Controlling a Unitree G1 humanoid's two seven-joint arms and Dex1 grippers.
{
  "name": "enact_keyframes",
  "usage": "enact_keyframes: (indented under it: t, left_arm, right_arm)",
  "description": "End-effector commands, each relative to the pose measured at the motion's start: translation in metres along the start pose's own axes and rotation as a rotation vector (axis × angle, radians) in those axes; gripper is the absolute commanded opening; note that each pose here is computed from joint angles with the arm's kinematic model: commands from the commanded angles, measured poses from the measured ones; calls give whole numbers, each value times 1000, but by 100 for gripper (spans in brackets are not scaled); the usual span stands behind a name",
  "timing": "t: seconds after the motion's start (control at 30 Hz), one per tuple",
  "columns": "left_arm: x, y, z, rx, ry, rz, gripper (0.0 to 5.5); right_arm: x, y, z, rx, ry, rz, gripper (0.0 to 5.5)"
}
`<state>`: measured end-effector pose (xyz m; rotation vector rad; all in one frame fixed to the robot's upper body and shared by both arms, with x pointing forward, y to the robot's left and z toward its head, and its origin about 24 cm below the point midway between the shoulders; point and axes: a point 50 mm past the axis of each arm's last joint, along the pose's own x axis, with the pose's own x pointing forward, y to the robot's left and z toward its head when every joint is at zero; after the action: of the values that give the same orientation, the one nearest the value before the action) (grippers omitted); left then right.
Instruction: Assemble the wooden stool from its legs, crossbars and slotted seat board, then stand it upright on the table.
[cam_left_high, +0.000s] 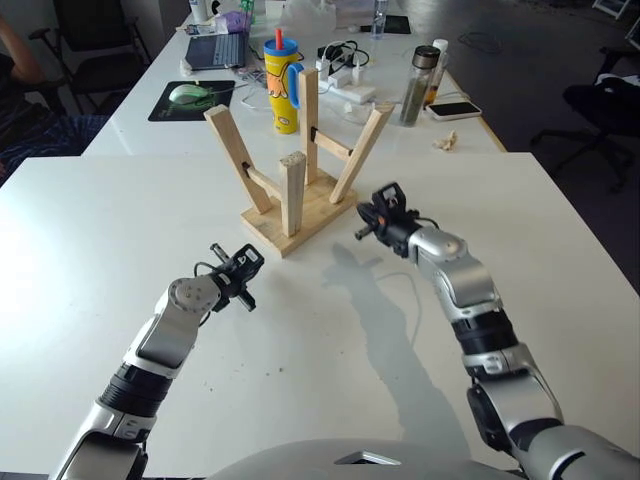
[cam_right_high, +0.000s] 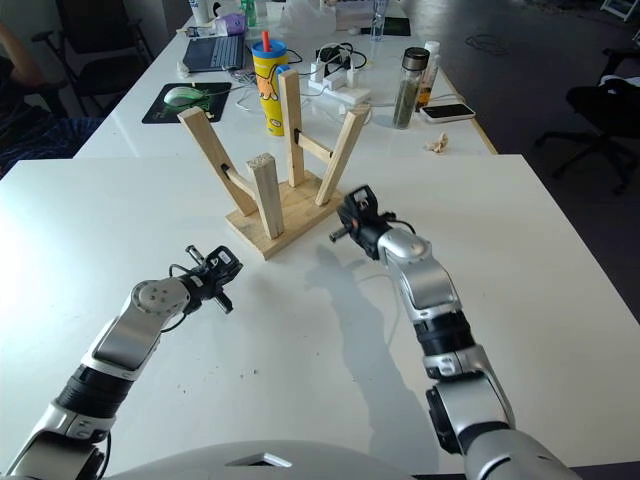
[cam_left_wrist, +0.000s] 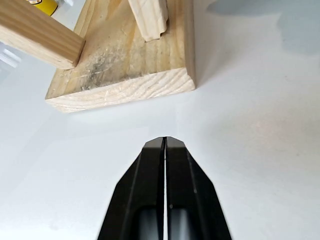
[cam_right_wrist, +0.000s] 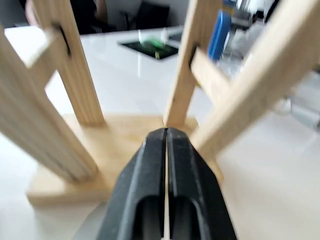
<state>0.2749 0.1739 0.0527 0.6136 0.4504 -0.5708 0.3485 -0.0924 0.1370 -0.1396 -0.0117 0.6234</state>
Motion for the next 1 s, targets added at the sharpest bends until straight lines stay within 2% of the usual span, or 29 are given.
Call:
enact_keyframes:
  t: [0.03, 0.23, 0.4, 0.67, 0.77, 0.87, 1.0]
  left_arm:
    - [3, 14, -8, 44, 68, 77, 1]
    - [4, 40, -34, 115, 201, 167, 1]
    - [8, 63, -43, 91, 210, 213, 1]
    - [23, 52, -44, 21, 154, 161, 1]
    - [30, 38, -40, 11, 124, 119, 1]
    - [35, 26, -34, -8, 89, 87, 1]
    - [35, 15, -33, -26, 75, 81, 1]
  right_arm:
    - [24, 11, 14, 3, -104, 58, 0]
    - [39, 31, 15, -15, -189, 297, 0]
    - [37, 50, 13, -35, -237, 511, 0]
    - [35, 97, 14, -25, -278, 697, 0]
    - [31, 118, 6, -5, -217, 705, 0]
    - [21, 118, -8, 20, -137, 581, 0]
    - [-33, 106, -24, 128, -36, 470, 0]
